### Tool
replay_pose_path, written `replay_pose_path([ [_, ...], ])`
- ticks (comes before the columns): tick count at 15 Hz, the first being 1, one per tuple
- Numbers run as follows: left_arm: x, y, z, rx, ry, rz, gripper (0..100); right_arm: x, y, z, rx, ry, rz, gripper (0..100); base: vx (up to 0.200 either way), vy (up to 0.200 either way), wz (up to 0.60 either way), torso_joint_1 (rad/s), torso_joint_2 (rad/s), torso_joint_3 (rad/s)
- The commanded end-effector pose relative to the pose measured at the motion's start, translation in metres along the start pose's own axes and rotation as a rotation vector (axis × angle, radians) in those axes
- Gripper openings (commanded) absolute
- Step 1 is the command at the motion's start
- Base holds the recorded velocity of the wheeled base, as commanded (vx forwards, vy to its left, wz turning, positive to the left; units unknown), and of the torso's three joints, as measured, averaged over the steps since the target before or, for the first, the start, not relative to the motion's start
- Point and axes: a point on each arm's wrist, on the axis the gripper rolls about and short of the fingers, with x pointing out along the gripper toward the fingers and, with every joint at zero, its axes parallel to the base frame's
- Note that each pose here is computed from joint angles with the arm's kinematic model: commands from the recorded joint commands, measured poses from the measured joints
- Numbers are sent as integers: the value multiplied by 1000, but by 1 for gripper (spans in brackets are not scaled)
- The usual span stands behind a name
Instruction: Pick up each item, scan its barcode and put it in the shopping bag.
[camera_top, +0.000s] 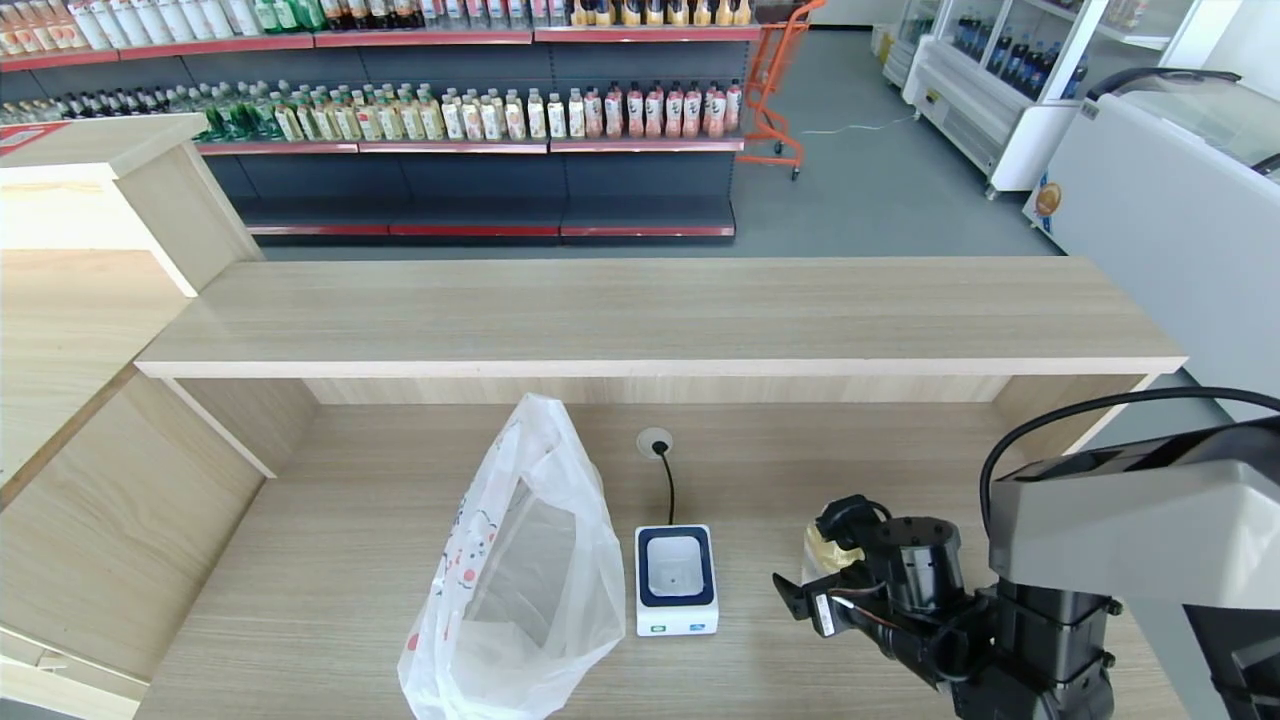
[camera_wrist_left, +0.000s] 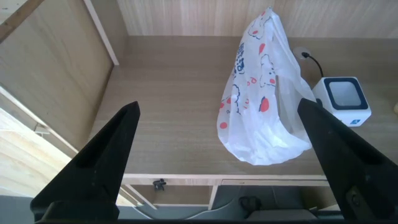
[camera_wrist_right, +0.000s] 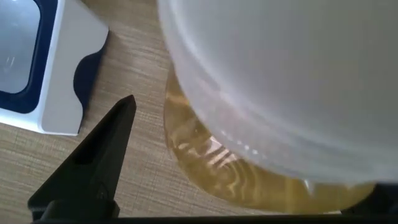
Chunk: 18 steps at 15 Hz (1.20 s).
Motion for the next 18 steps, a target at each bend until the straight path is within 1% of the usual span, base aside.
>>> replay_pose_path([
  [1, 0, 0, 0, 0, -1, -1, 100, 0, 4, 3, -2, -21, 8, 100, 0, 0, 0, 0, 0, 0],
  [2, 0, 0, 0, 0, -1, -1, 100, 0, 6, 5, 0, -49, 12, 100, 0, 0, 0, 0, 0, 0],
  [3, 0, 0, 0, 0, -1, 1, 100, -1, 8, 7, 1, -70, 18, 0, 0, 0, 0, 0, 0, 0],
  [6, 0, 0, 0, 0, 1, -1, 100, -3, 8, 9, -3, -74, 15, 0, 0, 0, 0, 0, 0, 0],
  [9, 0, 0, 0, 0, -1, 1, 100, -10, 4, 1, -26, -35, 0, 0, 0, 0, 0, 0, 0, 0],
  [12, 0, 0, 0, 0, -1, -1, 100, -7, 7, -7, -45, -9, -14, 0, 0, 0, 0, 0, 0, 0],
  [14, 0, 0, 0, 0, -1, 1, 100, -6, 10, -8, -44, -24, -7, 0, 0, 0, 0, 0, 0, 0],
  [16, 0, 0, 0, 0, -1, 1, 100, -7, 7, -9, -36, -21, -14, 0, 0, 0, 0, 0, 0, 0],
  [17, 0, 0, 0, 0, -1, -1, 100, -8, 6, -6, -26, -39, -16, 0, 0, 0, 0, 0, 0, 0],
  [18, 0, 0, 0, 0, -1, -1, 100, -9, 1, 4, 9, -83, -24, 0, 0, 0, 0, 0, 0, 0],
])
